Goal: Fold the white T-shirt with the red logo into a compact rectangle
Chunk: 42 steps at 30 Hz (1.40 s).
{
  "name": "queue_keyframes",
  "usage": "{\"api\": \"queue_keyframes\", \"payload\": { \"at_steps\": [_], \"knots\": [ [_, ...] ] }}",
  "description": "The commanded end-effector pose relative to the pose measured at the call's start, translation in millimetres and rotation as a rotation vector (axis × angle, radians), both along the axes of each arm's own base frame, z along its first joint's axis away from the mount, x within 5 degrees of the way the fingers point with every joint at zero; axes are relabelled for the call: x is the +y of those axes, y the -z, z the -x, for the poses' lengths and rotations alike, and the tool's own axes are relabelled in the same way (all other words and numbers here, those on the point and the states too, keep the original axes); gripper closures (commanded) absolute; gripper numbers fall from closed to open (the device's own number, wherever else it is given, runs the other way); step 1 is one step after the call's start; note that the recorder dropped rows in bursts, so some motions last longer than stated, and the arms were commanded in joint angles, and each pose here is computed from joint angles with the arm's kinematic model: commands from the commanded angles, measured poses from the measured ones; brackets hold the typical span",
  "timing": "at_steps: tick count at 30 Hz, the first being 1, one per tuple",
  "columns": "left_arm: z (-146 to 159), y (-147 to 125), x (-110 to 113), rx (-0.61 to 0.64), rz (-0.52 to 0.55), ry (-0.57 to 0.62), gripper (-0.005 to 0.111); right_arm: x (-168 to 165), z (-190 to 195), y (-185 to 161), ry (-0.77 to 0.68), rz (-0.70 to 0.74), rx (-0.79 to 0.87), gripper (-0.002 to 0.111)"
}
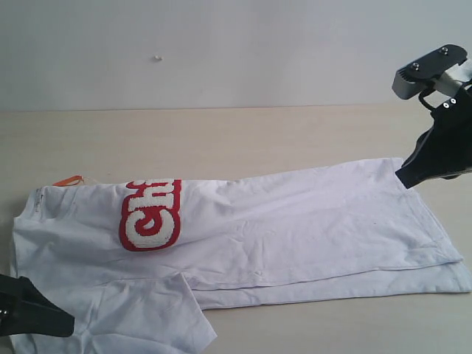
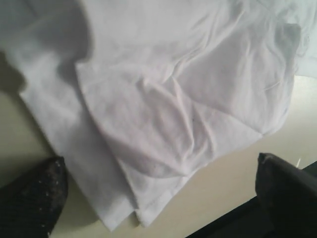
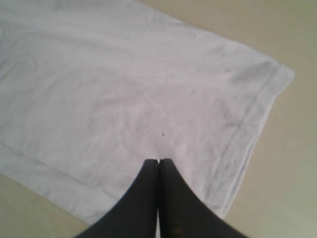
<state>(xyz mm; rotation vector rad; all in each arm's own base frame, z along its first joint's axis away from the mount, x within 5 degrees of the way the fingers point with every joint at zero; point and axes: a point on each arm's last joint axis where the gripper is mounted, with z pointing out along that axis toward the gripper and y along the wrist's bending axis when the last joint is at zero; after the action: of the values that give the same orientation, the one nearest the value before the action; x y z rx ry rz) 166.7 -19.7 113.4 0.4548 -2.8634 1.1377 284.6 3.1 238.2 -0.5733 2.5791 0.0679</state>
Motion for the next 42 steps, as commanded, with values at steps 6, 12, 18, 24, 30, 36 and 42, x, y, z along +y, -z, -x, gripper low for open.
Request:
{"api": "queue_keyframes", "payload": {
  "at_steps": [6,12,18,24,30,36,42],
  "knots": [
    [2.6,9.1,0.0,-0.048,-0.027,-0.131,0.002,-0.1,0.9,-2.3,-0.001,-0.004,-0.01,0.108],
    [10.7,11.6,0.3,-0.034,-0.057,-0.028,0.002,0.4,0.9,-2.5,0.002,-0.011,-0.01,0.108],
    [11.5,13.4,2.4,-0.025,-0.086,-0.026,0.002,0.5,0.8,-2.5,0.003,-0.013,-0.01,0.108],
    [8.6,12.3,0.9,-0.017,-0.057,-0.108,0.002,0.7,0.8,-2.5,0.005,-0.016,-0.01,0.108],
    [10.0,14.3,2.0,-0.017,-0.078,-0.119,0.002,1.1,0.7,-2.7,0.008,-0.023,-0.011,0.108],
    [8.4,14.6,2.9,-0.023,-0.085,-0.139,0.002,1.1,0.7,-2.7,0.008,-0.023,-0.011,0.108],
    [8.3,15.3,3.4,-0.021,-0.091,-0.142,0.016,1.0,0.4,-2.8,0.009,-0.023,-0.015,0.108]
  ]
}}
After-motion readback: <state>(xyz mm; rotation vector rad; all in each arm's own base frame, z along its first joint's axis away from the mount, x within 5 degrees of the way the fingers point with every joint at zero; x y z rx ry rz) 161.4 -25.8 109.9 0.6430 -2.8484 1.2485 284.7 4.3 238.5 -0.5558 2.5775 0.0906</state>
